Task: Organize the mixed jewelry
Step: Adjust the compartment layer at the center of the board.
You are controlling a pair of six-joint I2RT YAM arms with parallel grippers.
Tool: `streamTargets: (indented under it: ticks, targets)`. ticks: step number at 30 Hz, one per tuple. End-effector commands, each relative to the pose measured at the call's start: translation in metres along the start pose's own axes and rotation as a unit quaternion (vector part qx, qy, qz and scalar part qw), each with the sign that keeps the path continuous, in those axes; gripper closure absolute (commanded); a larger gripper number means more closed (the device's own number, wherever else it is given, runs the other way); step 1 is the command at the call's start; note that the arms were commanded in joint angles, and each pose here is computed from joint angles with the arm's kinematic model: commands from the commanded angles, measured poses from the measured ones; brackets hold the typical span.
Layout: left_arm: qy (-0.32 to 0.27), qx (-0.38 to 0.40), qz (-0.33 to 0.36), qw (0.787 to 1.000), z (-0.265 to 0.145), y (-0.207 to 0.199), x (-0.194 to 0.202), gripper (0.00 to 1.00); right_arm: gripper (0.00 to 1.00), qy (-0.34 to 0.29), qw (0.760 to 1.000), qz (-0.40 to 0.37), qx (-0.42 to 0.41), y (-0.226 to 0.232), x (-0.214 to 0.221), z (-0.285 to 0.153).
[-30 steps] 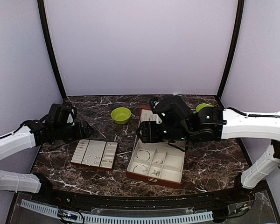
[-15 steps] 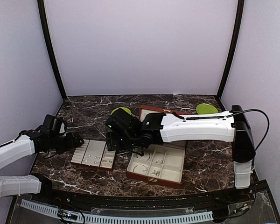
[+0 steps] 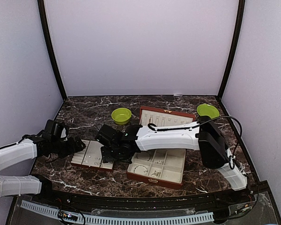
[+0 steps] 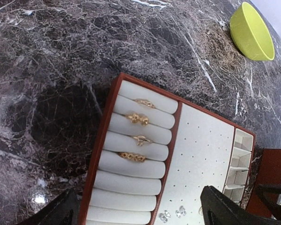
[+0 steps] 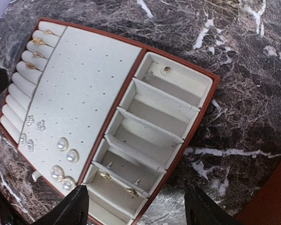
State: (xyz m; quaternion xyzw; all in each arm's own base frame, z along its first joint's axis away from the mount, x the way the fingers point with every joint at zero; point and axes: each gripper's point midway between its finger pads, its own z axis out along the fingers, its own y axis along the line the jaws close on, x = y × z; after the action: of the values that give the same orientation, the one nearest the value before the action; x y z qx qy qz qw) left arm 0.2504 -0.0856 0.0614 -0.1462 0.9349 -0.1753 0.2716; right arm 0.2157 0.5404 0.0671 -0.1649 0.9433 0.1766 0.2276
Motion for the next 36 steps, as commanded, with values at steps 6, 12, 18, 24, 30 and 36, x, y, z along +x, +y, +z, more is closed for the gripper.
streamTargets:
  ticks: [6,12,18,24,30,36]
  targets:
    - [0.014,-0.021,0.012,1.0,0.009,0.014,0.01,0.07,0.3,0.014,1.0,0.015,0.015,-0.014,-0.007,0.023]
    - [0.022,-0.006,0.015,1.0,0.012,0.008,0.012,0.07,0.32,0.014,1.0,0.013,-0.002,-0.013,-0.011,0.034]
    - [0.046,0.034,0.021,0.998,0.014,-0.006,0.02,0.11,0.35,0.004,1.0,0.007,-0.018,-0.016,-0.026,0.036]
    - [0.079,0.078,0.0,0.994,0.012,-0.017,0.037,0.13,0.38,-0.016,0.999,-0.008,-0.047,-0.012,-0.045,0.038]
    - [0.101,0.117,-0.023,0.988,0.002,-0.027,0.049,0.13,0.39,-0.03,0.997,-0.028,-0.066,-0.011,-0.062,0.045]
    - [0.119,0.111,-0.045,0.986,-0.006,-0.025,0.057,0.1,0.35,-0.045,0.997,-0.054,-0.041,-0.021,-0.08,0.04]
